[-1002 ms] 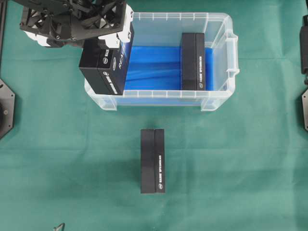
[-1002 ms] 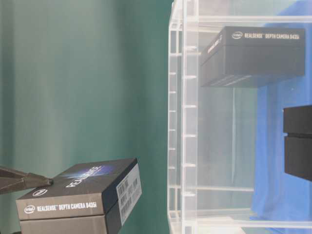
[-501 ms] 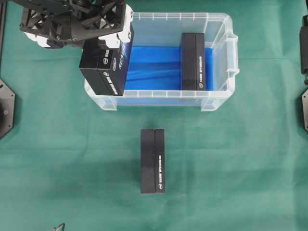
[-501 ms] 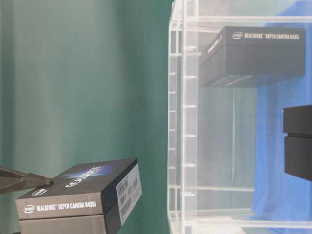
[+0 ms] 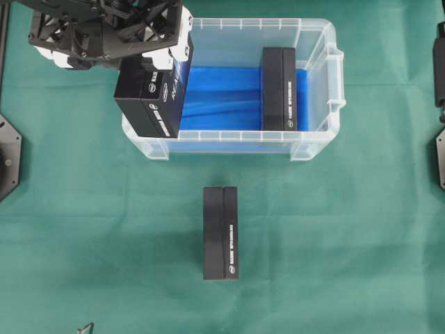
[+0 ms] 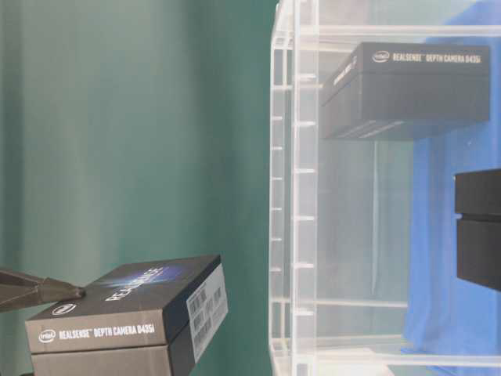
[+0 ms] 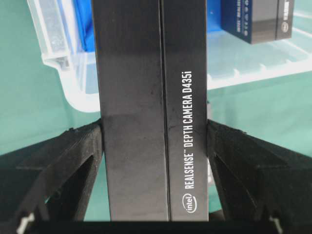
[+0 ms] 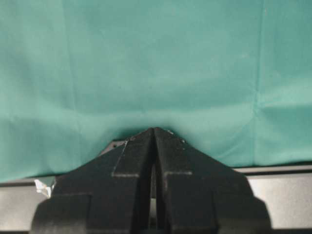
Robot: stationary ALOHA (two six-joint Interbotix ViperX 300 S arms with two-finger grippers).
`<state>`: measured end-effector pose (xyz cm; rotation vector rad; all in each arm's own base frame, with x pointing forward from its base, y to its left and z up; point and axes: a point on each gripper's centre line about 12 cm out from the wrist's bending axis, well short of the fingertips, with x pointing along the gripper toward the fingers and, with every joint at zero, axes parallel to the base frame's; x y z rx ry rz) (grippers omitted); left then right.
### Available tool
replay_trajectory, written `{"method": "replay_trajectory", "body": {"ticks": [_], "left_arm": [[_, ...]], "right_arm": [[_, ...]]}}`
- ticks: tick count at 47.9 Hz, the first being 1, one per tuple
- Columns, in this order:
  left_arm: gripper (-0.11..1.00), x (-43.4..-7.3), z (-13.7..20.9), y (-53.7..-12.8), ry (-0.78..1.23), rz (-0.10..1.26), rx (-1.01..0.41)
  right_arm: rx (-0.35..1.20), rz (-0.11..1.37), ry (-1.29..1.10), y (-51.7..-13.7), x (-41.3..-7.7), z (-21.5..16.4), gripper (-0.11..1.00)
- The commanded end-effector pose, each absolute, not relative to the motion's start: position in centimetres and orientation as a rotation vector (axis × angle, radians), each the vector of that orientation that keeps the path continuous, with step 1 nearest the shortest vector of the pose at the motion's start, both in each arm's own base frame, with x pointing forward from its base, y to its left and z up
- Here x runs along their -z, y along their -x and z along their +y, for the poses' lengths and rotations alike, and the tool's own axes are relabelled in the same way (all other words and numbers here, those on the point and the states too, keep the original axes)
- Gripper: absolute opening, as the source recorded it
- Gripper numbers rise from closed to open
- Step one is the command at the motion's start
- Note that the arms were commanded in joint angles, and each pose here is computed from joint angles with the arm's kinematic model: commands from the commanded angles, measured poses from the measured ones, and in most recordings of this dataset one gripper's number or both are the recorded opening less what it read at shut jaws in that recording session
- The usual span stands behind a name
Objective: Take the box out of the case with the left arm.
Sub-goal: 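Lift the left black box up out of the case, then carry the box forward onto the table left of the first box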
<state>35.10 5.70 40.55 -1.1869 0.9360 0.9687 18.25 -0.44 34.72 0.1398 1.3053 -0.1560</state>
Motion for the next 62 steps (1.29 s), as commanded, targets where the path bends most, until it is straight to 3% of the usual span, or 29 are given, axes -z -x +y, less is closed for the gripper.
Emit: {"method": "replay_trajectory", "body": {"ticks": [1, 35, 62], "left_arm": [[0.64, -42.0, 5.6, -34.6, 1.193, 0.894, -0.942], [0.64, -42.0, 4.4, -34.7, 1.18, 0.91, -0.918], [0.64, -41.1, -4.8, -34.4, 1.241, 0.982, -0.877]], "right_arm": [[0.153, 1.29, -0.142, -18.4, -35.1, -0.4, 0.0], [0.154, 1.289, -0.143, -18.4, -35.1, -0.5, 0.0], [0.153, 1.289, -0.142, -18.3, -35.1, -0.4, 0.0]]}}
